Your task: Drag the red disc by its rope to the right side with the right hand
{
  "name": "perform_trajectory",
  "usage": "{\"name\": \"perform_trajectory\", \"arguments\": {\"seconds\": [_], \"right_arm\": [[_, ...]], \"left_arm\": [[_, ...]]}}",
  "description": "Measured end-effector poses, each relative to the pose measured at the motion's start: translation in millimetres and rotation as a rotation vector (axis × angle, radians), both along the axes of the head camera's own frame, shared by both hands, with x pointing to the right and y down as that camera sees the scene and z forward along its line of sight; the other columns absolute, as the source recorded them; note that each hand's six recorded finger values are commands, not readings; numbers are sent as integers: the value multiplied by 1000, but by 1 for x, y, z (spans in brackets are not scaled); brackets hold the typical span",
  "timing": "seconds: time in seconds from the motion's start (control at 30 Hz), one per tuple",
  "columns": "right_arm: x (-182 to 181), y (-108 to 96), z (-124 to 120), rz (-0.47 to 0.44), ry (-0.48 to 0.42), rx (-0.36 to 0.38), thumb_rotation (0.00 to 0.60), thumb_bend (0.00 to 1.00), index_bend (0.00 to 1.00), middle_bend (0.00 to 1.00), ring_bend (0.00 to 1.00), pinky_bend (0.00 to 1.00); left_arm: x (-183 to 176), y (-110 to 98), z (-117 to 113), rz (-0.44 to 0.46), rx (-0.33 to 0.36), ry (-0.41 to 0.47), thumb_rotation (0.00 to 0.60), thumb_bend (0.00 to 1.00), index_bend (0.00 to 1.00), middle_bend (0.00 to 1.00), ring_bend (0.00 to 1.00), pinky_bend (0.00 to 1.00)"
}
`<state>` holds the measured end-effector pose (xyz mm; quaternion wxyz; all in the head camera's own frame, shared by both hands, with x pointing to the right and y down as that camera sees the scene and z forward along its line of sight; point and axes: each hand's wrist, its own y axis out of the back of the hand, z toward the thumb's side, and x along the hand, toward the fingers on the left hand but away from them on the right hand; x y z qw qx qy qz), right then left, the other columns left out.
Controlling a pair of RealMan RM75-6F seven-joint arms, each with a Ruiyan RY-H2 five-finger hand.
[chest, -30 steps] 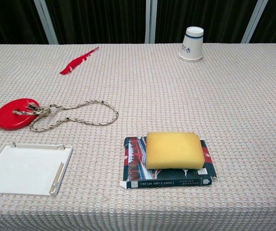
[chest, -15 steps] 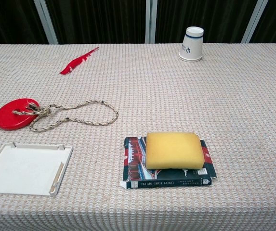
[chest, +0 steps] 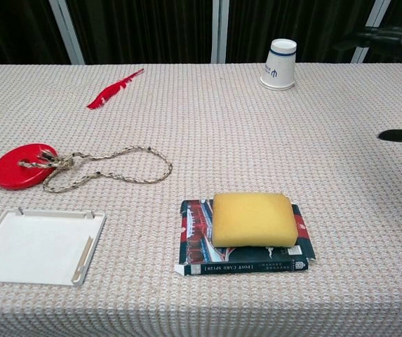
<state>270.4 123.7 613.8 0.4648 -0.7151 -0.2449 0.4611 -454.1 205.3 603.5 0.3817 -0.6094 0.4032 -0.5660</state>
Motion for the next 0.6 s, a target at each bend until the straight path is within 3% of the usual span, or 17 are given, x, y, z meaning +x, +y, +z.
{"name": "perform_trajectory", "arguments": {"seconds": [0.27, 0.6], "right_arm": [[-98, -1, 25, -143, -75, -88, 600, 110, 0, 39, 0, 0], [-174, 7, 55, -220, -119, -194, 600, 130, 0, 96, 0, 0]], "left_arm": [[-6, 2, 0, -11, 0, 0, 600, 1, 204, 217, 105, 145], [-10, 2, 1, -18, -2, 0, 600, 1, 204, 218, 105, 145]]}}
